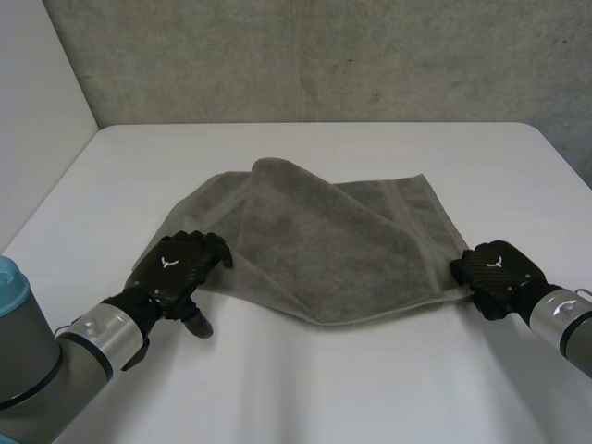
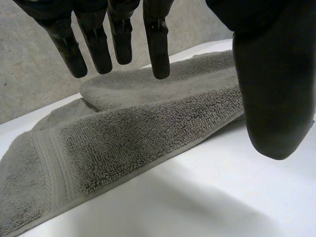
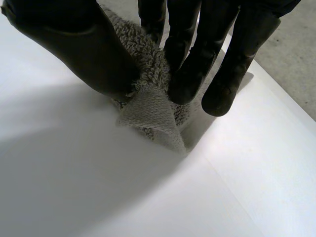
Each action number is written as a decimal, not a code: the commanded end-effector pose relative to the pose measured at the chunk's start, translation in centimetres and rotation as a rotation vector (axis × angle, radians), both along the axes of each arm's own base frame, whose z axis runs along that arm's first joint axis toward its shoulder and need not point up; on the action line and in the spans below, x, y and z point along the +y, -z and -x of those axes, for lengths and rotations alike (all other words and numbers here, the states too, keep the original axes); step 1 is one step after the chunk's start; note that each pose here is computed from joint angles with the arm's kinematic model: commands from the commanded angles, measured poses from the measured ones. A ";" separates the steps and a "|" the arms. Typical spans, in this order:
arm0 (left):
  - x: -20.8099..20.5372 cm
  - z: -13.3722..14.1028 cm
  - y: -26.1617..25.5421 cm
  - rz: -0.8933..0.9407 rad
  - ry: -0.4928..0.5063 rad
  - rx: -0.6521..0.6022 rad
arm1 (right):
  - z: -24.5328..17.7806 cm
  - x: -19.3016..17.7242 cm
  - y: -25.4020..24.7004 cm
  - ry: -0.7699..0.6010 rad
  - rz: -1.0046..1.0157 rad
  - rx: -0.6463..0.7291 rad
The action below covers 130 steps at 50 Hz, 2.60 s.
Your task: Fold the towel.
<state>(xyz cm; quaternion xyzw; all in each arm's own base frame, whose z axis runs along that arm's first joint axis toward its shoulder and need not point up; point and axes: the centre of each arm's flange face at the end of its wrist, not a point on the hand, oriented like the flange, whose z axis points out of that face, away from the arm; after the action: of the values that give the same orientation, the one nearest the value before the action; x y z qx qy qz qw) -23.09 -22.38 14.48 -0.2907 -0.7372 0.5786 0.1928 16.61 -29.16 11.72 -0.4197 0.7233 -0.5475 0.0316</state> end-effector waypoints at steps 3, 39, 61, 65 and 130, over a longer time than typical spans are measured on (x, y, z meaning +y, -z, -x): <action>-0.3 0.0 -0.1 0.009 -0.006 0.001 | 1.0 -0.9 -2.3 0.125 0.027 -0.085; -6.6 -2.0 3.2 0.126 -0.140 -0.142 | 4.3 -2.0 -1.7 0.287 0.025 -0.046; -8.7 -2.0 4.7 0.096 -0.179 -0.178 | 4.1 -1.6 -1.5 0.279 0.014 -0.048; -8.8 -2.0 4.9 0.095 -0.183 -0.180 | 4.1 -1.6 -1.4 0.280 0.012 -0.046; -8.5 -1.5 4.6 0.090 -0.177 -0.168 | 4.0 -1.1 -0.9 0.257 0.010 -0.002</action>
<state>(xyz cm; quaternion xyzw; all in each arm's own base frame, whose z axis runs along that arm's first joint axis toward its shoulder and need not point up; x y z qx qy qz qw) -21.60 -30.99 10.02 -0.2795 -0.7461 0.6009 0.0640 12.66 -30.30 12.60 -0.3231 0.7682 -0.5512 -0.0403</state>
